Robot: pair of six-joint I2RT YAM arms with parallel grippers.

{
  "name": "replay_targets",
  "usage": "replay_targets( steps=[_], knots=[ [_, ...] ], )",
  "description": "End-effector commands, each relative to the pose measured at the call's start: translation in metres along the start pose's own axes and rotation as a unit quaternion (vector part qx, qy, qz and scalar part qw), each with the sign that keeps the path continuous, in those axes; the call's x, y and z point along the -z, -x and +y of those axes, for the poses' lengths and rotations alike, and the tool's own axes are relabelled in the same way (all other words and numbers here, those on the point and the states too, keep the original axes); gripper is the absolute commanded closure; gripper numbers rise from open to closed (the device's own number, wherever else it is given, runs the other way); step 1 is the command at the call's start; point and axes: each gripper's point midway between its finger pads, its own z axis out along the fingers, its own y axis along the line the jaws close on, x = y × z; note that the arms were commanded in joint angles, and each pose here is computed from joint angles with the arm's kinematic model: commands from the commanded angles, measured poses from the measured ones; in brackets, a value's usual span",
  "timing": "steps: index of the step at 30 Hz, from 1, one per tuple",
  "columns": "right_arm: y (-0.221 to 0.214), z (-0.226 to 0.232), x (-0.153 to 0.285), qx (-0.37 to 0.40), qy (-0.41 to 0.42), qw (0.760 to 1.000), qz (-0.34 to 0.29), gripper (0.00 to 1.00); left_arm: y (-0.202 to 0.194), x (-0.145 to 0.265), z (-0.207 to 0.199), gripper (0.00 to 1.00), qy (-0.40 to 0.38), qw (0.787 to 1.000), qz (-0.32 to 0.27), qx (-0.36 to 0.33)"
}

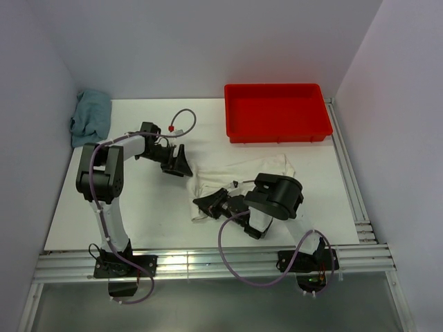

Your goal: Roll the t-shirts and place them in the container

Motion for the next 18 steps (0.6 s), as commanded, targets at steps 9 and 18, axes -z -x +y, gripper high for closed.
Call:
replay_targets(
  steps=[9, 18],
  knots=[
    [-0.012, -0.038, 0.017, -0.020, -0.061, 0.997, 0.032, 0.76, 0.007, -0.028, 0.020, 0.61, 0.077, 0.997, -0.002, 0.018],
    [-0.009, -0.034, 0.006, 0.105, -0.144, 0.984, 0.019, 0.54, 0.021, -0.007, 0.028, 1.00, 0.210, 0.978, 0.011, 0.000]
  ],
)
